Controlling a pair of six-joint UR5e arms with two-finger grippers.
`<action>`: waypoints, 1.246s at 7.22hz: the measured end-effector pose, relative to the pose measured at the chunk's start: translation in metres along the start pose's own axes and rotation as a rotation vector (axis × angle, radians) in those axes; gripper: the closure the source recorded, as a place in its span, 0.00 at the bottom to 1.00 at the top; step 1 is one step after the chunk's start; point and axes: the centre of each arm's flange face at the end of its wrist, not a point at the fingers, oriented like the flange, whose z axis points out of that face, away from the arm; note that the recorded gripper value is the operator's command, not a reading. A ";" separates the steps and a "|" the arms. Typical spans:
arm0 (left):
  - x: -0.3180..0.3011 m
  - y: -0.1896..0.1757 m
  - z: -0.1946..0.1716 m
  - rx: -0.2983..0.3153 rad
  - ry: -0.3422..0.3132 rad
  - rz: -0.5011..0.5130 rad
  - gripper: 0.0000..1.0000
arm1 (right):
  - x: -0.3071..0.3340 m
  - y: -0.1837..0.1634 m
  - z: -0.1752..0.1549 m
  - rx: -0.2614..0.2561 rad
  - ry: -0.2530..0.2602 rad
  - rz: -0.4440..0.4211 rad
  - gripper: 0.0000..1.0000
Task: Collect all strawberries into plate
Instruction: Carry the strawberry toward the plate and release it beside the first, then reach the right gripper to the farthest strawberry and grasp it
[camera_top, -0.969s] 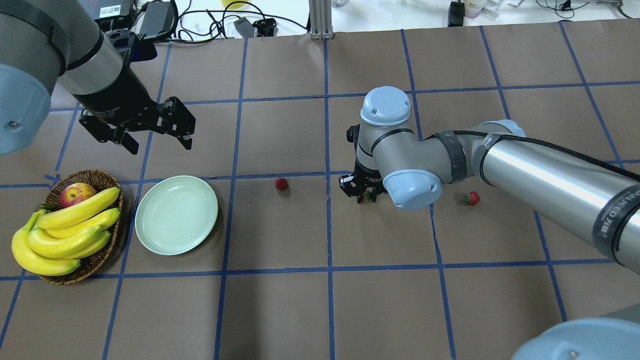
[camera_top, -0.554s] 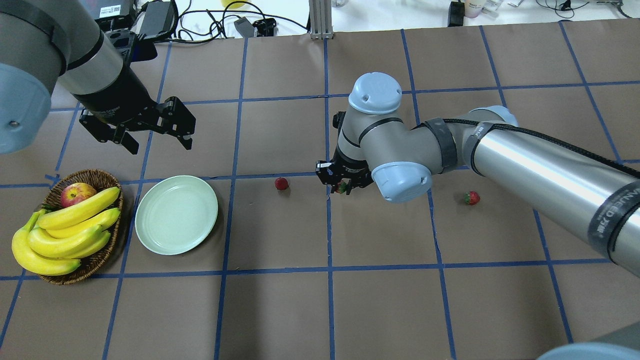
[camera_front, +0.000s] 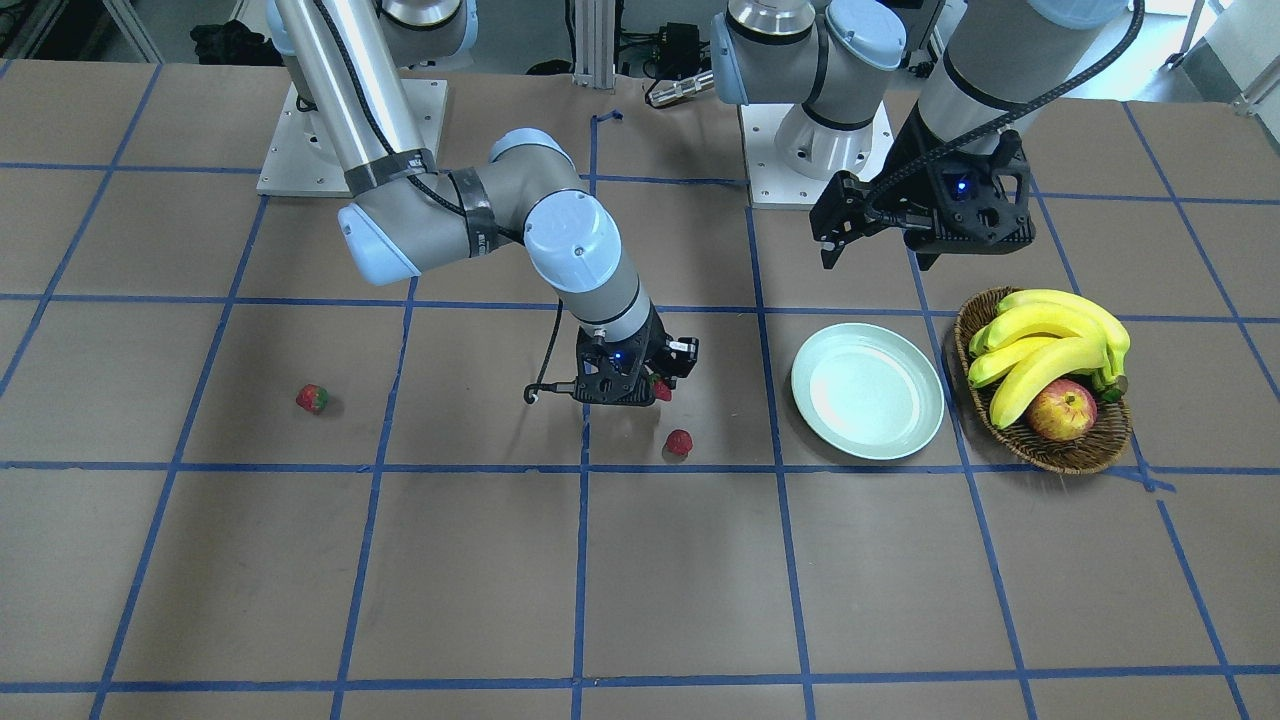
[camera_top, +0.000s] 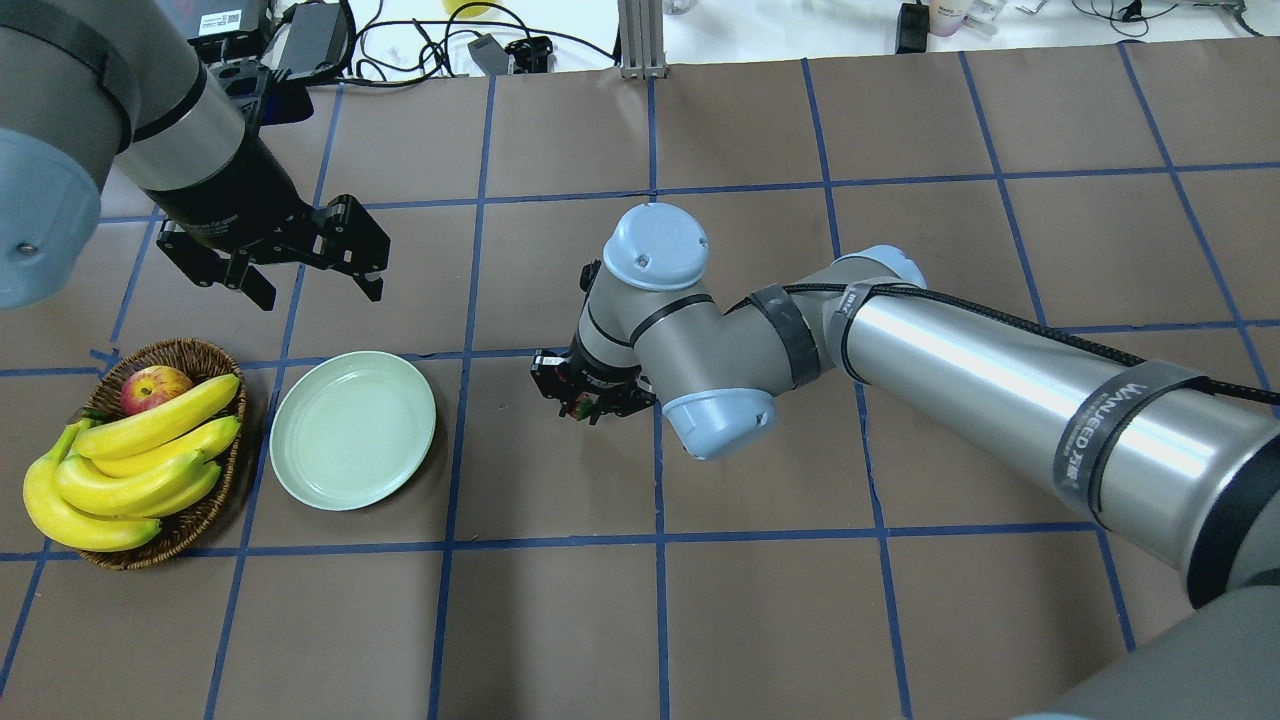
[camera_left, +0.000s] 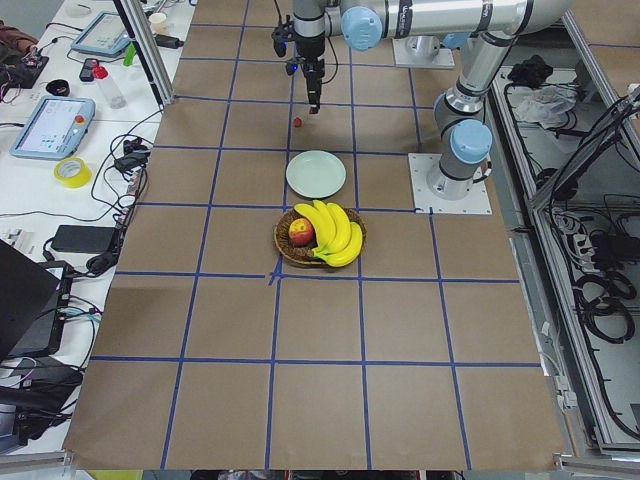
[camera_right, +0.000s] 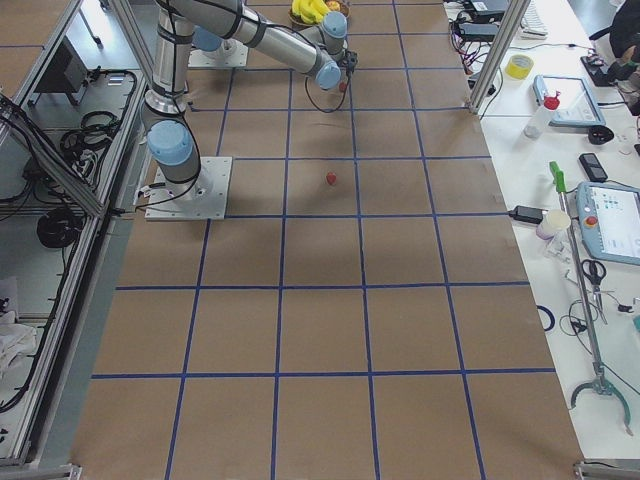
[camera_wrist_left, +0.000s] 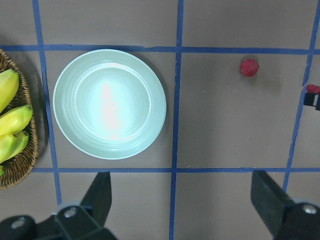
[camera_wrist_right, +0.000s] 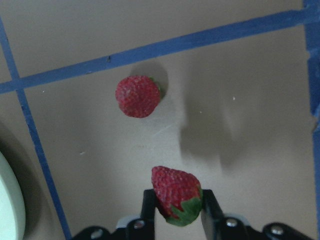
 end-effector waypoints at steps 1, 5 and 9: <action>0.000 0.000 0.000 0.000 0.000 0.000 0.00 | -0.002 0.002 0.006 -0.001 0.001 -0.002 0.01; 0.000 0.000 0.000 -0.001 0.000 -0.001 0.00 | -0.006 -0.002 -0.014 0.039 0.014 -0.016 0.00; 0.000 0.000 0.000 -0.001 0.000 -0.001 0.00 | 0.100 -0.060 -0.104 0.115 0.234 -0.074 0.00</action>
